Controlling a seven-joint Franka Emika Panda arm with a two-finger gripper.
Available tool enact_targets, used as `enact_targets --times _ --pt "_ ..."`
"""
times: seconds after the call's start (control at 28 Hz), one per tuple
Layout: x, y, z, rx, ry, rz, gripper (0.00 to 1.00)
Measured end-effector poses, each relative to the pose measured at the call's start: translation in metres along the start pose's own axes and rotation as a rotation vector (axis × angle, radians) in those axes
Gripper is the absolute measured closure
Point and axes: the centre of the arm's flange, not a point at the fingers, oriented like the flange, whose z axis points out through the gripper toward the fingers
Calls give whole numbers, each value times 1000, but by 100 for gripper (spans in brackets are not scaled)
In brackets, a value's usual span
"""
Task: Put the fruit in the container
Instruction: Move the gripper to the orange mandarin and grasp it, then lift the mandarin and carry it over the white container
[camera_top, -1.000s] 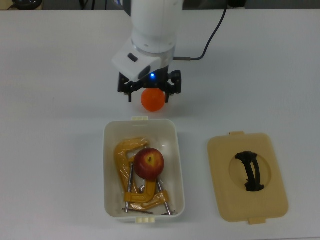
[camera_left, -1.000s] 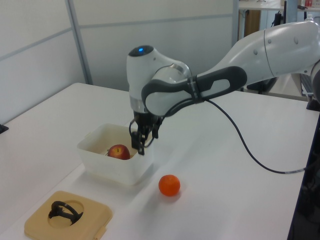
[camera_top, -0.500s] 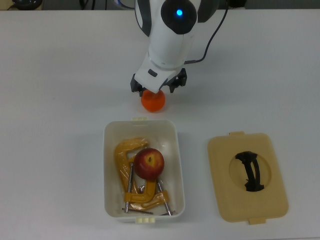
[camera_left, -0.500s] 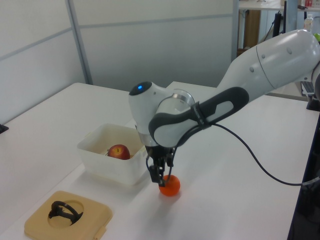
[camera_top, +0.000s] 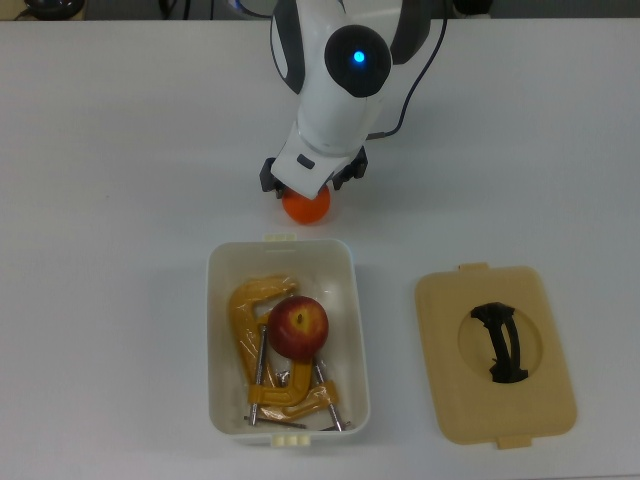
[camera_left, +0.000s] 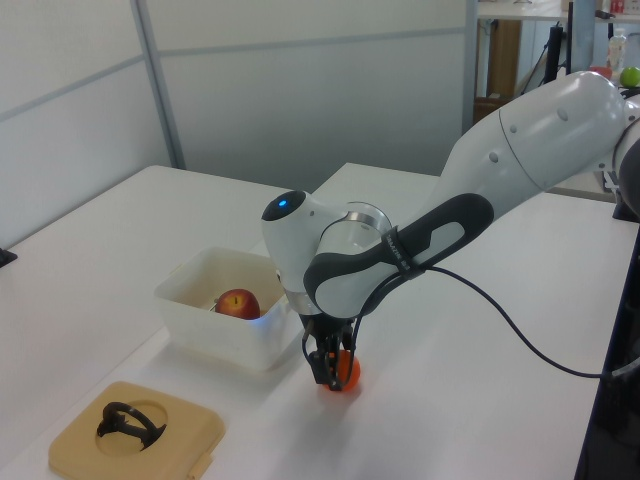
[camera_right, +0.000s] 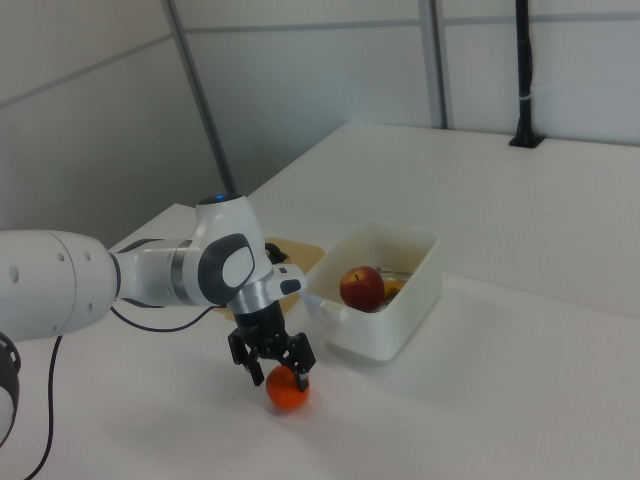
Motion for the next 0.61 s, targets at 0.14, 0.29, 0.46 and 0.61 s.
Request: enact_targets --times 0.14,0.29,0.46,0.61 --pt "3 0 0 3 19 1 10" --pt "4 1 -2 3 33 3 21" --pt "8 7 -18 1 67 12 21" --pt "13 18 -55 -7 136 33 21"
